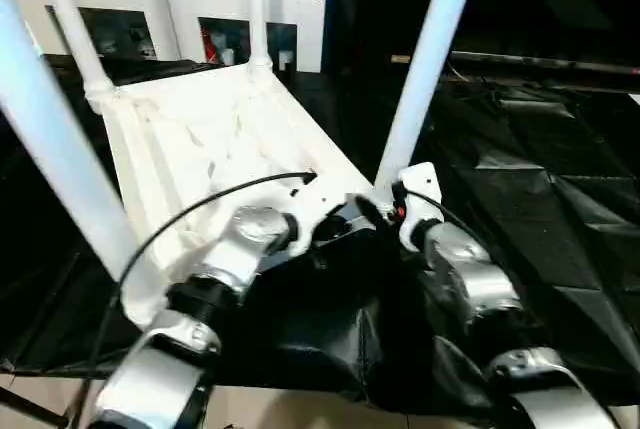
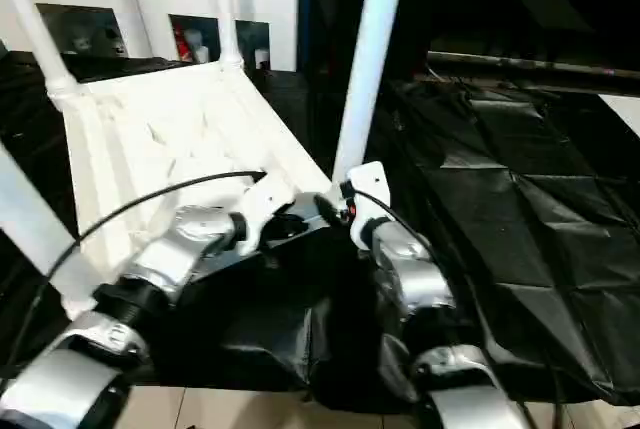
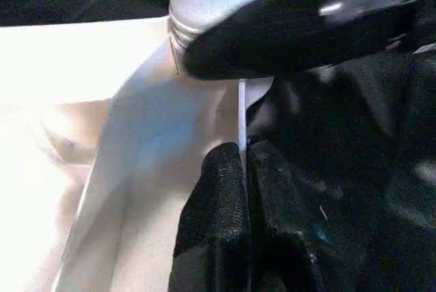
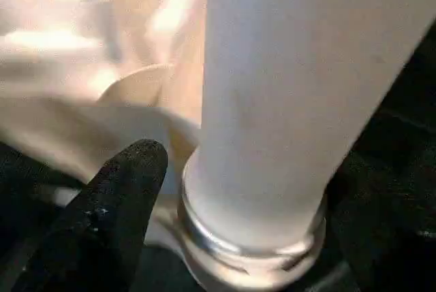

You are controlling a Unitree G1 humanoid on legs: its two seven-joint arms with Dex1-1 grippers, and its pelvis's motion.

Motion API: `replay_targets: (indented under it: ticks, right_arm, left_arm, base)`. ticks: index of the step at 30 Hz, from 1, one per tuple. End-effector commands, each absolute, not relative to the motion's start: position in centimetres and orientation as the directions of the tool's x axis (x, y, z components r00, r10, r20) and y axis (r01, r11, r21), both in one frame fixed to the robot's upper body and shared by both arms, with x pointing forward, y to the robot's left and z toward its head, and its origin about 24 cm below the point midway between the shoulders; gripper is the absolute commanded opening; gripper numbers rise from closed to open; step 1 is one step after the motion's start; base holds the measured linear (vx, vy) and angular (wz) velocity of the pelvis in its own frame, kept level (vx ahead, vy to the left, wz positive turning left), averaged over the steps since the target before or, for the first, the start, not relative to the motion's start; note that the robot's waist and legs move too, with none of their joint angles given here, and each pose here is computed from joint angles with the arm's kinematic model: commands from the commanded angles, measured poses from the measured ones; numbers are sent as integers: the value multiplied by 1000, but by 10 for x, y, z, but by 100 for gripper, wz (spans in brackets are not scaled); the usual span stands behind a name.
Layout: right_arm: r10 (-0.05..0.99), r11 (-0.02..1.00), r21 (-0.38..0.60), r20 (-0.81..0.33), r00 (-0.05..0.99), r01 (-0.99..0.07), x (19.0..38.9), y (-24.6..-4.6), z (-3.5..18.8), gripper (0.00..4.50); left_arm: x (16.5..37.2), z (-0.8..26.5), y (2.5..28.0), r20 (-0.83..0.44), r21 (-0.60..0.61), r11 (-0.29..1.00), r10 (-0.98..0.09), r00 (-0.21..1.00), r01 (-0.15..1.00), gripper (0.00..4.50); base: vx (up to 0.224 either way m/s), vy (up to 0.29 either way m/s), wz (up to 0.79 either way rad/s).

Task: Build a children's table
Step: Rotate leg to tighten

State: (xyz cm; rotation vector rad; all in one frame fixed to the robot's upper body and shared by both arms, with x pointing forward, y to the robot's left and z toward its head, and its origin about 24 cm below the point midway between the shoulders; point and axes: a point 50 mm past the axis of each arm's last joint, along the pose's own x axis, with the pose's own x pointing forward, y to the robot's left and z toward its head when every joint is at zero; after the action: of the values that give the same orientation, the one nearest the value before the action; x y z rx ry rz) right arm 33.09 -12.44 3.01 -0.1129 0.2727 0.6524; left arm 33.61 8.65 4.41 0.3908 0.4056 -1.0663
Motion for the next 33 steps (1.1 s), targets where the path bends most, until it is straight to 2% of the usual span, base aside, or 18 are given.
replay_targets:
  ticks: [1,3,4,7,8,9,12,17,23,29,30,31,33]
  right_arm:
    - [735,638,-3,-299,609,-770,319,-105,29,372]
    - [777,577,-7,-307,551,-817,315,-115,33,372]
    - [777,577,-7,-307,551,-817,315,-115,33,372]
    - [825,488,-4,-326,462,-873,308,-128,38,372]
    - [825,488,-4,-326,462,-873,308,-128,38,372]
    - [840,455,9,-335,426,-890,305,-134,40,372]
    - [851,437,24,-337,404,-899,303,-137,41,372]
    - [872,394,62,-341,352,-917,299,-138,41,359]
    - [880,376,77,-342,330,-924,296,-136,40,298]
    - [885,374,95,-333,325,-922,294,-135,39,274]
    - [882,388,97,-327,339,-917,294,-135,38,273]
    - [844,479,94,-320,430,-873,300,-132,32,272]
    - [823,519,90,-320,469,-850,302,-131,30,272]
  left_arm:
    - [328,39,85,-501,79,358,-793,347,931,0]
    - [325,40,95,-503,56,313,-812,297,948,0]
    - [325,40,95,-503,56,313,-812,297,948,0]
    - [315,47,105,-476,7,193,-862,173,981,0]
    - [315,47,105,-476,7,193,-862,173,981,0]
    - [308,49,112,-481,-32,129,-872,98,991,0]
    - [305,49,116,-490,-52,104,-869,65,993,0]
    - [304,50,121,-493,-64,96,-869,52,993,0]
    - [303,50,123,-493,-67,94,-869,49,993,0]
    - [303,51,124,-491,-70,100,-870,53,993,0]
    - [304,50,122,-491,-62,115,-868,70,991,0]
    - [310,48,117,-497,-26,181,-856,144,983,0]
    - [312,47,115,-500,-11,210,-848,176,978,0]
  base:
    - [0,0,0]
    - [0,0,0]
    - [0,0,0]
    - [0,0,0]
    - [0,0,0]
    - [0,0,0]
    - [0,0,0]
    - [0,0,0]
    - [0,0,0]
    - [0,0,0]
    - [0,0,0]
    - [0,0,0]
    - [0,0,0]
